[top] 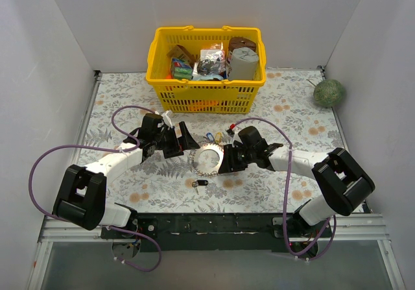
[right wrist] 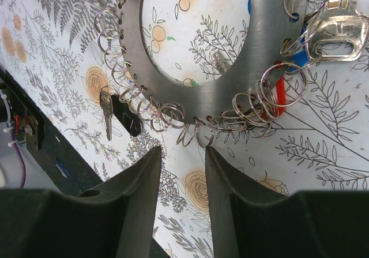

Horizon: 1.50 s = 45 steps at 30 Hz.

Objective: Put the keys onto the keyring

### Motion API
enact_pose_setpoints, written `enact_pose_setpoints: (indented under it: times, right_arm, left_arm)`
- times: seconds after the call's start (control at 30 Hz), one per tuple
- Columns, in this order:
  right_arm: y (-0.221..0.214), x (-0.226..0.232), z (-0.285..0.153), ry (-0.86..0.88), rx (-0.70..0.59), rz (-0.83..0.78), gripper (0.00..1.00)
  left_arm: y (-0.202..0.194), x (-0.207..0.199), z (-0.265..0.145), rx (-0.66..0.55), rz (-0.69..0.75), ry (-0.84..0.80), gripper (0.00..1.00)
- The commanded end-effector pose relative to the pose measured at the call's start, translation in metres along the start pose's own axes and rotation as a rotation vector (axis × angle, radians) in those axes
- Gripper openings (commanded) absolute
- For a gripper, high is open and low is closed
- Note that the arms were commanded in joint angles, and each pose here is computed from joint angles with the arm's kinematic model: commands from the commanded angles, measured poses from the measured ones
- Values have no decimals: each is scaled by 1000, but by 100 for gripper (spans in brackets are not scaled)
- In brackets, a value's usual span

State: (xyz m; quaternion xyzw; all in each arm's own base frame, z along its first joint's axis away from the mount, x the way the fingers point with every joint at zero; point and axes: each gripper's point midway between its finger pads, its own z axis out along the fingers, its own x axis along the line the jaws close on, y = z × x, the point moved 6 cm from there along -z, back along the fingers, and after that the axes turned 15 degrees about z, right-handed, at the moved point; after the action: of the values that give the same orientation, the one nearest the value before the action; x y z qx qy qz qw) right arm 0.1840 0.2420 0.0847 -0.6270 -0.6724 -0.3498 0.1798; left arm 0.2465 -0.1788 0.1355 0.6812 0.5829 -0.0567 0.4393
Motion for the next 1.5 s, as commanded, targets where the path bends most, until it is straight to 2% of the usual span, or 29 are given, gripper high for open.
enact_pose_setpoints:
  times: [0.0, 0.8, 1.47]
  right_arm:
    - [12, 17, -8, 51, -45, -26, 45]
    - [14, 24, 1, 71, -17, -23, 40]
    - [4, 6, 15, 13, 37, 39, 37]
  left_arm:
    - [4, -4, -6, -29, 13, -16, 97]
    - [2, -3, -6, -28, 12, -11, 97]
    - [1, -2, -6, -24, 15, -8, 97]
